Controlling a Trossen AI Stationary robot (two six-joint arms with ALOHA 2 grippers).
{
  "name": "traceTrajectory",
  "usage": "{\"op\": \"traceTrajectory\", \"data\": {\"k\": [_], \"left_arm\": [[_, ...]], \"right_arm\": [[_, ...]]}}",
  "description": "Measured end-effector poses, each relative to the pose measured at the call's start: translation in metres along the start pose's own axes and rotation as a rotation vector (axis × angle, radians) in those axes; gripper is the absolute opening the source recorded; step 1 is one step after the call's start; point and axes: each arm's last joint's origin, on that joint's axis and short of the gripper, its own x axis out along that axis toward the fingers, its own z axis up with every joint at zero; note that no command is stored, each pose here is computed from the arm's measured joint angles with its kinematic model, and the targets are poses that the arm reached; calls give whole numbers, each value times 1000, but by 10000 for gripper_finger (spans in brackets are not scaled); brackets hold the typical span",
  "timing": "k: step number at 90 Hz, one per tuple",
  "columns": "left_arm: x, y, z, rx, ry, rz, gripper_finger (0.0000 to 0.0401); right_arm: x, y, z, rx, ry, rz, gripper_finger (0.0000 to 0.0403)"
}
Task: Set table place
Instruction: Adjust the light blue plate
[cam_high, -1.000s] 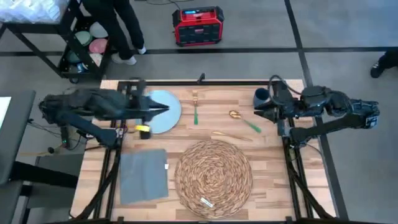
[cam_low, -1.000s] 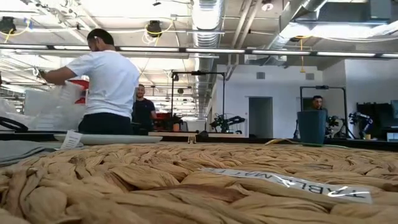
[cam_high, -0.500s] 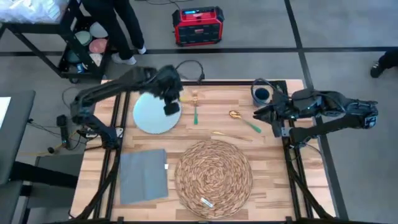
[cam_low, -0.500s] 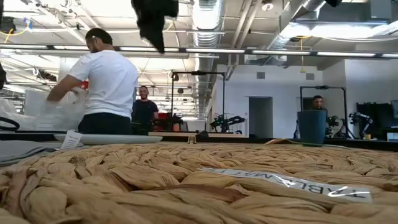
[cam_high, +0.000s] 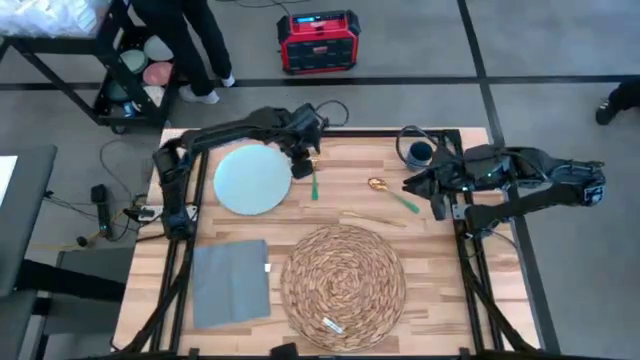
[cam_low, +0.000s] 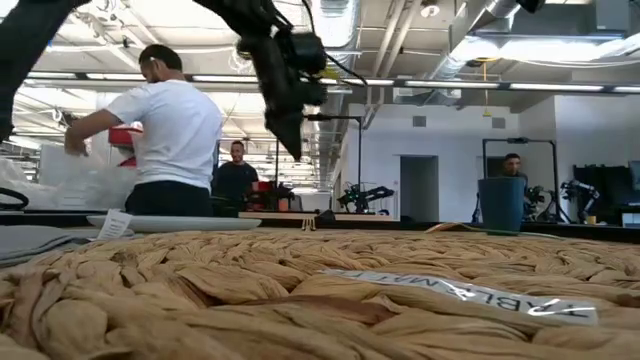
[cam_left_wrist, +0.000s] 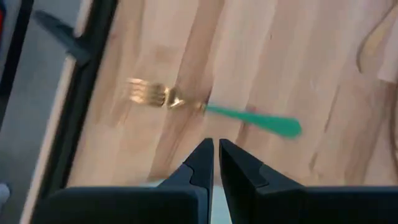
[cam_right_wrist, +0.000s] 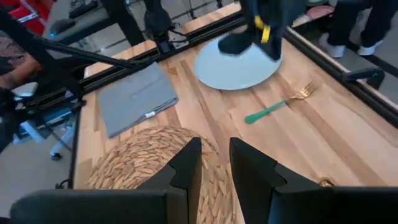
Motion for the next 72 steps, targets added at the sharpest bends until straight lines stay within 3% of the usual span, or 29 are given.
{"op": "traceTrajectory", "data": {"k": [23,41,52,72], "left_arm": [[48,-1,2,-15,60,-19,11],[78,-6,-34,-84,361,-159,11],[70,1,-65,-186,376,-155,11],[29,1,-117,-347,230,-132,11]], "right_arm": [[10,1,1,14,4,-70,70],[21,3,0,23,30,-95,70],[19,2,-2,23,48,-99,70],[14,1,-2,16,38,-93,70]]}}
